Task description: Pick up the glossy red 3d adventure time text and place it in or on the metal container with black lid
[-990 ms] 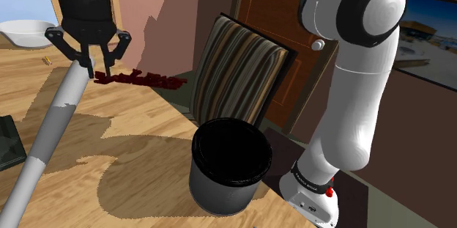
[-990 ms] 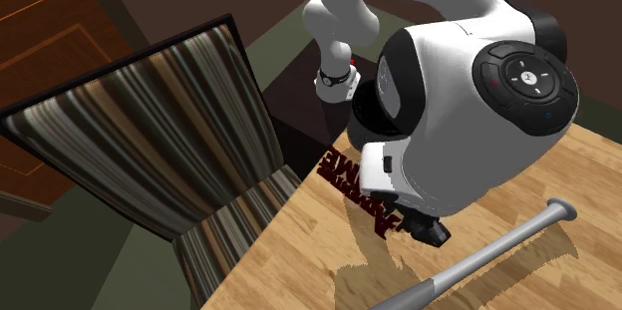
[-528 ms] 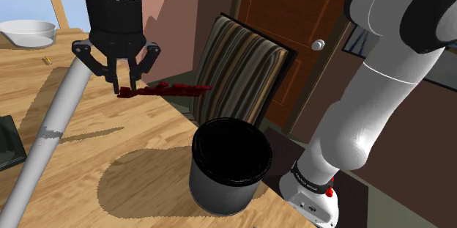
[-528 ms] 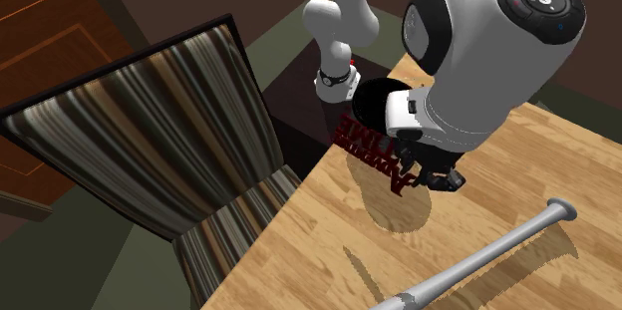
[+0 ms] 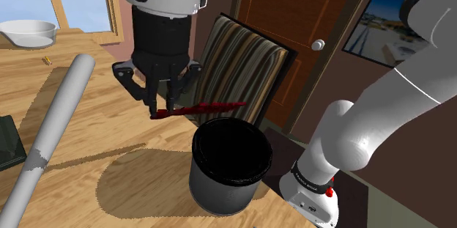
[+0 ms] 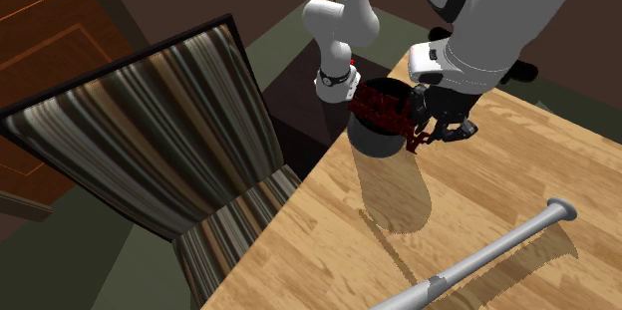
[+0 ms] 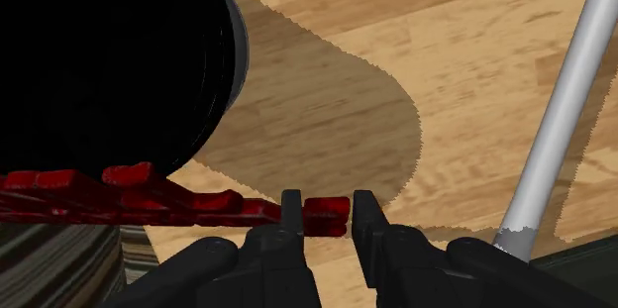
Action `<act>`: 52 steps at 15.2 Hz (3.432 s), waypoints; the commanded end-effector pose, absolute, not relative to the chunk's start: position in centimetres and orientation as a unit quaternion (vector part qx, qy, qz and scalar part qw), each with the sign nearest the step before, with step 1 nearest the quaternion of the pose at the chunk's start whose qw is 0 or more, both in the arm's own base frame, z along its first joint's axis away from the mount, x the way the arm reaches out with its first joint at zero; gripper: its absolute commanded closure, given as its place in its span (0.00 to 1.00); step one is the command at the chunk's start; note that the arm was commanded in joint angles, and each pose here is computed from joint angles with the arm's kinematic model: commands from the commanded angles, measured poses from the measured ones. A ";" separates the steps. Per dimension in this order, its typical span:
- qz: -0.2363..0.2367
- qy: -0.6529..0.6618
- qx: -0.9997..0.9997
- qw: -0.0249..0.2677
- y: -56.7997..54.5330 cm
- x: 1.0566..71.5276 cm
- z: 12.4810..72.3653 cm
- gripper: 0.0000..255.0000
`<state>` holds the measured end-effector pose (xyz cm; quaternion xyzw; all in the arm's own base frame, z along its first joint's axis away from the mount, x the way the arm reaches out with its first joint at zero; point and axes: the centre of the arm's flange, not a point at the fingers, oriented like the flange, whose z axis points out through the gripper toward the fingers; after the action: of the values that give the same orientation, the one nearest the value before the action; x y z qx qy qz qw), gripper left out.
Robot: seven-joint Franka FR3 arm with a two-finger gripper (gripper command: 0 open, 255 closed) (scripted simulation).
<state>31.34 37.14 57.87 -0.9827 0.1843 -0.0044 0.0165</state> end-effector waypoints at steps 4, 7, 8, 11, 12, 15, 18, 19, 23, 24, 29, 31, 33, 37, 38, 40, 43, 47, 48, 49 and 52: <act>-0.004 0.185 -0.983 0.017 36.3 24.4 58.3 1.00; -0.004 0.185 -0.983 0.017 35.9 20.5 58.5 1.00; -0.004 0.185 -0.983 0.017 35.8 19.2 58.6 1.00; -0.004 0.185 -0.983 0.017 35.5 16.8 58.2 1.00; -0.004 0.185 -0.983 0.017 35.5 16.8 57.6 1.00; -0.004 0.185 -0.983 0.017 35.5 16.8 56.0 1.00; -0.004 0.185 -0.983 0.017 35.5 16.8 54.5 1.00; -0.004 0.185 -0.983 0.017 35.5 16.8 53.9 1.00; -0.004 0.185 -0.983 0.017 35.5 16.8 51.8 1.00; -0.004 0.185 -0.983 0.017 35.5 16.8 51.3 1.00; -0.004 0.185 -0.983 0.017 35.5 16.8 50.1 1.00; -0.002 0.185 -0.982 0.020 35.6 16.9 50.3 1.00; -0.011 0.192 -0.981 0.006 36.9 15.9 49.6 0.00; -0.046 0.216 -0.974 -0.049 42.0 12.2 46.6 0.00; -0.055 0.222 -0.971 -0.063 43.3 11.3 45.7 0.00; -0.073 0.234 -0.965 -0.091 45.8 9.7 43.7 0.00; -0.076 0.236 -0.964 -0.096 46.0 9.5 42.4 0.00; -0.076 0.236 -0.964 -0.096 45.5 9.8 40.3 0.00; -0.076 0.236 -0.964 -0.096 45.3 9.8 39.5 0.00; -0.076 0.236 -0.964 -0.096 45.3 9.8 39.5 0.00; -0.076 0.236 -0.964 -0.096 45.3 9.8 39.5 0.00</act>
<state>9.84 45.30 39.53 -0.9640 0.2360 -0.0757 -0.0958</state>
